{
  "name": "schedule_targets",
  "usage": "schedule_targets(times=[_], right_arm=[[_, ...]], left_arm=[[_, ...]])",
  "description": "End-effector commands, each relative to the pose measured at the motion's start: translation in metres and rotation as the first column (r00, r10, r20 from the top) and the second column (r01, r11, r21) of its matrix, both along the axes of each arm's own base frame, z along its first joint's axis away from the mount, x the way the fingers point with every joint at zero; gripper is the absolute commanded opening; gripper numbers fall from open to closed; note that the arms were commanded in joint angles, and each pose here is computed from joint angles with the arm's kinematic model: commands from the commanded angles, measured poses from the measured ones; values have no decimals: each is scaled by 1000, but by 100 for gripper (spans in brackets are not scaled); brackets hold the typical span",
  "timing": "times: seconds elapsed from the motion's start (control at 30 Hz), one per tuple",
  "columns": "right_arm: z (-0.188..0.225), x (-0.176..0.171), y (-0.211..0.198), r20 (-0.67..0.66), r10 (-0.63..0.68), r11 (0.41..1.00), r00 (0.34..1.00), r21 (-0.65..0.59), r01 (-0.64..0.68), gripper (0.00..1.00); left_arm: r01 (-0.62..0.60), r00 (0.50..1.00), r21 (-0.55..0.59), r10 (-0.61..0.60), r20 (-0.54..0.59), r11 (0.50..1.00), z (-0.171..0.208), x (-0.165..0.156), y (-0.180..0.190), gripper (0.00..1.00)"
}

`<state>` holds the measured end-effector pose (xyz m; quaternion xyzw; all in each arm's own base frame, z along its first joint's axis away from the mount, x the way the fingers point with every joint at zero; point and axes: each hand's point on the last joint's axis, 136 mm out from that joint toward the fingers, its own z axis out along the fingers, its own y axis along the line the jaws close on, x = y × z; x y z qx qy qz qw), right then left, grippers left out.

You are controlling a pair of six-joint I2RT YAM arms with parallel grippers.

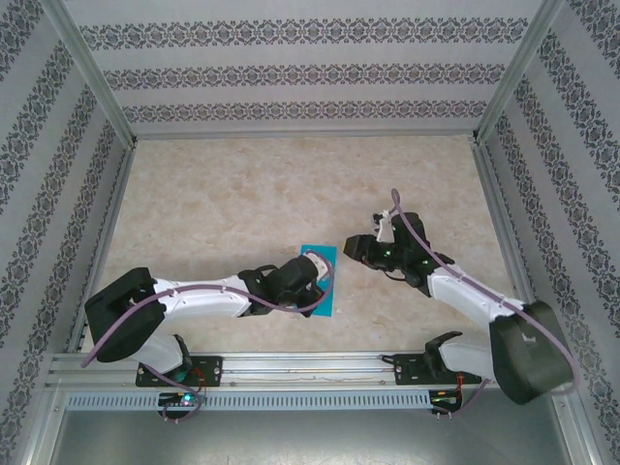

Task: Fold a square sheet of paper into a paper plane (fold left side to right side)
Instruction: Fold the triangle a second time at the center of the table.

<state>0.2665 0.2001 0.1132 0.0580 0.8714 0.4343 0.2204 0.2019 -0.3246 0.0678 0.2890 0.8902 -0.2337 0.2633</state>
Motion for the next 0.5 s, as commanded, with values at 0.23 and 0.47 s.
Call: schedule_targets(times=[0.23,0.47], right_arm=[[-56,-79,-4,-100,34,999,994,-38,-38,0],[-64,-103,4,-72,38,999,997,-31,-40,0]], left_arm=[[-70,969,-312,-9,-246,947,19,5,-19,0],[-101,953,-314,1,-303,944,11,9,-19,0]])
